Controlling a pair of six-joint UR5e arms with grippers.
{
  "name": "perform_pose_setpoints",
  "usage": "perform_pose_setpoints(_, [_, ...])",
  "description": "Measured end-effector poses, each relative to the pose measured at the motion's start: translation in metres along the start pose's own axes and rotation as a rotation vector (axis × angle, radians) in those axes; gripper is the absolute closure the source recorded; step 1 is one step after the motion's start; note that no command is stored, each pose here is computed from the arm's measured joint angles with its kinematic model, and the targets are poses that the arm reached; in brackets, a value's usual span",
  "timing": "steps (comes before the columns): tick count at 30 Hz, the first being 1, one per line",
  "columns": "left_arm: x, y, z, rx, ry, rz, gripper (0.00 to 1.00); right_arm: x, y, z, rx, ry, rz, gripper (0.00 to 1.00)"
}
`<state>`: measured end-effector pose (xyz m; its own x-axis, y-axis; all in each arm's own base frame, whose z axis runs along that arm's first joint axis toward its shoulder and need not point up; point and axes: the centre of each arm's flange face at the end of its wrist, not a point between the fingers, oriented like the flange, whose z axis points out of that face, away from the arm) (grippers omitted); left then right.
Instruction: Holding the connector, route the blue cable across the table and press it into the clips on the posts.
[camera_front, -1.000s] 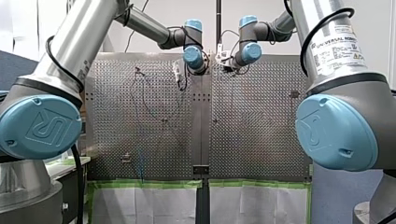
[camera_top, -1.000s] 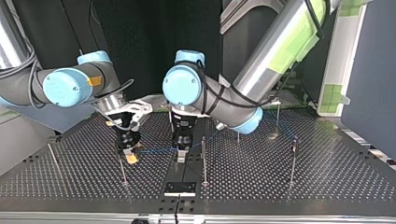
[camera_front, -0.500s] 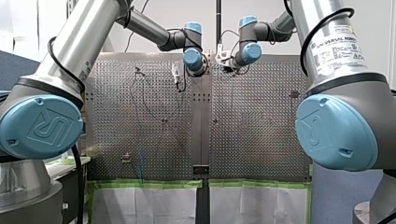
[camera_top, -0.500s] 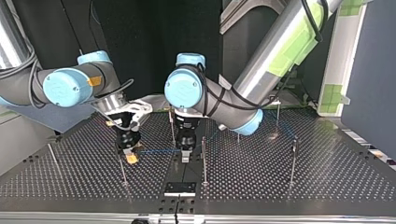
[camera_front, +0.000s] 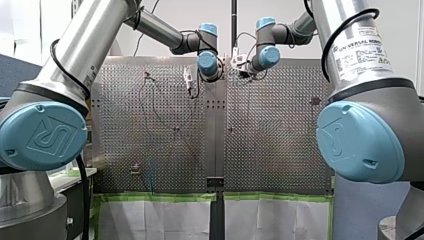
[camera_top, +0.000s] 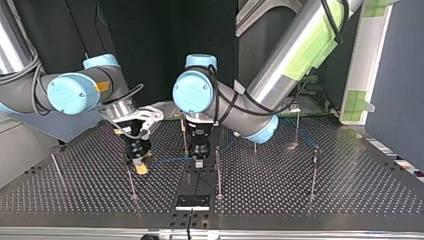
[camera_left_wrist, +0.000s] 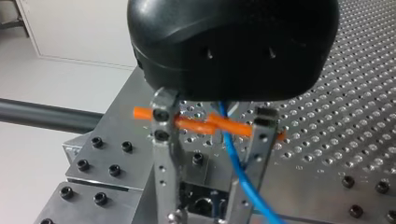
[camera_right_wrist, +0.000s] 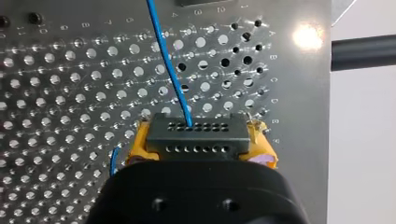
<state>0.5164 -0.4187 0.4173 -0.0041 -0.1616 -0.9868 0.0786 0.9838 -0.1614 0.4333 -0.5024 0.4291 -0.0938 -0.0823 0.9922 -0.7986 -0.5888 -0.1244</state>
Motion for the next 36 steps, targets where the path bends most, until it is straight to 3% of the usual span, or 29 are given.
perform_pose_setpoints(8, [0.013,-0.007,-0.014,0.000,0.039,0.021,1.00,-0.015,-0.003,-0.004,0.003,-0.031,0.004,0.98])
perform_pose_setpoints(19, [0.060,-0.003,-0.036,-0.038,0.071,0.037,1.00,-0.035,-0.005,-0.011,0.003,-0.072,0.010,0.98])
perform_pose_setpoints(28, [0.094,0.002,-0.049,-0.019,0.075,0.024,1.00,-0.071,0.002,-0.023,-0.014,-0.139,0.016,0.98])
perform_pose_setpoints(36, [0.130,0.005,-0.063,0.024,0.087,0.029,1.00,-0.106,0.006,-0.033,-0.021,-0.153,0.015,0.98])
